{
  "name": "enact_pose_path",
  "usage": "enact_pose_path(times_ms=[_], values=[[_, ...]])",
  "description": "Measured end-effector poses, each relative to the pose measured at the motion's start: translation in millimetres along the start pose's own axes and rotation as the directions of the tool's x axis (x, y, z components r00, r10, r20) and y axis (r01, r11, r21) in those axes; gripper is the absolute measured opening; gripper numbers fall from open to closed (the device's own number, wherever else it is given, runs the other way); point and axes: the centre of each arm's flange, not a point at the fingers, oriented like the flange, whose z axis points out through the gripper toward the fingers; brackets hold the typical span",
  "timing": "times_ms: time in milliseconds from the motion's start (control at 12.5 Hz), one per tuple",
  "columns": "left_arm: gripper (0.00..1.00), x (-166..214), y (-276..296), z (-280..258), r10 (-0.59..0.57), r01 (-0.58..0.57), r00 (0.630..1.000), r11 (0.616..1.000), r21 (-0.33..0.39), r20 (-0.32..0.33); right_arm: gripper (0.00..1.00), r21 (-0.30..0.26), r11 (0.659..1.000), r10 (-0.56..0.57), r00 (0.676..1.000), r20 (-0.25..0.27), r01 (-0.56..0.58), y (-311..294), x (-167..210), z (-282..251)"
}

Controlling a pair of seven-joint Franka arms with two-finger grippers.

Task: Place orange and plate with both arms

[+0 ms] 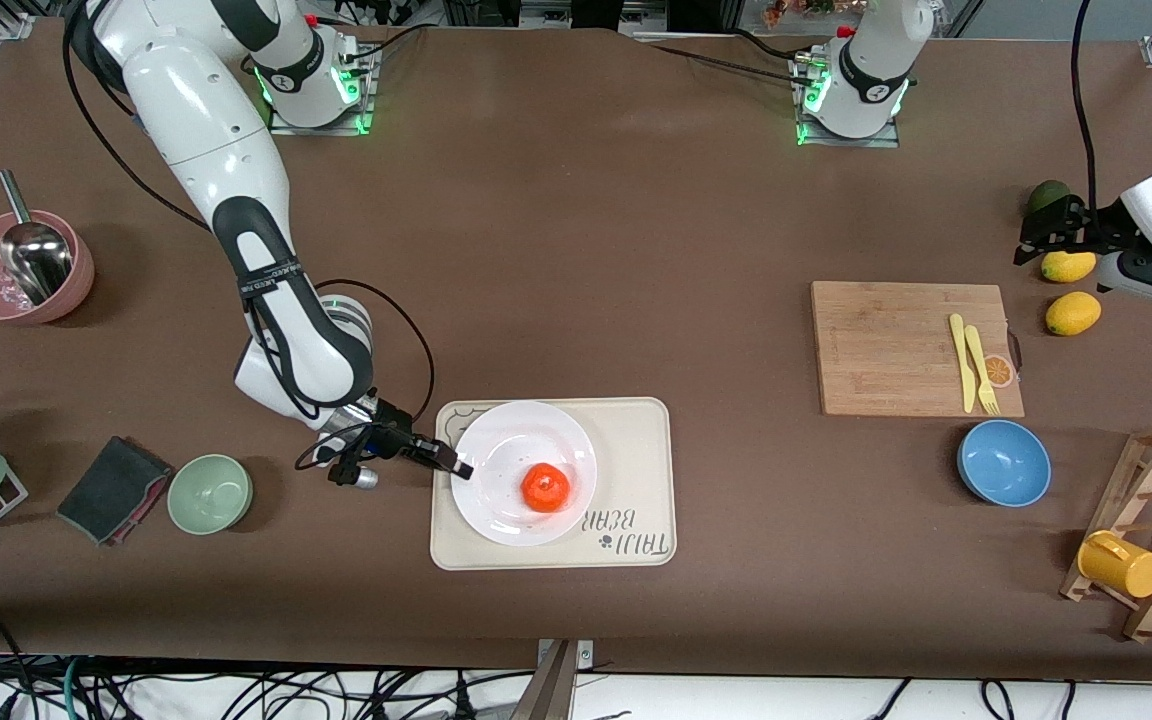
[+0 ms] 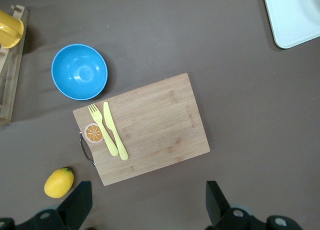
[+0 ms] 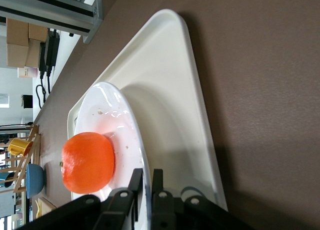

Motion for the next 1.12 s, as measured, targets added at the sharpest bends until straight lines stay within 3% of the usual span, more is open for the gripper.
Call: enact_pose_path(times_ms=[240, 640, 880, 1120], values=[[1.0, 0.6, -0.3, 1.3, 0.0, 0.0, 1.0, 1.0, -0.001, 0.002, 0.43, 0.0, 1.0, -0.002, 1.0, -0.006, 0.002, 0.0, 3.4, -1.9], [1.0, 2.7, -1.2, 4.5, 0.0, 0.0, 1.0, 1.0, -0.002, 0.004, 0.5, -0.018, 0.997, -0.071, 0.997, 0.005, 0.071, -22.0, 26.1, -19.0], [1.0, 3.8, -1.7, 5.6, 0.0, 0.0, 1.0, 1.0, -0.002, 0.003, 0.57, -0.018, 0.99, -0.138, 0.987, 0.083, 0.14, -29.8, 58.3, -67.7], [1.0, 4.5, -2.0, 6.3, 0.0, 0.0, 1.0, 1.0, -0.002, 0.003, 0.63, -0.074, 0.964, -0.23, 0.944, 0.235, 0.254, -13.9, 92.8, -153.4]])
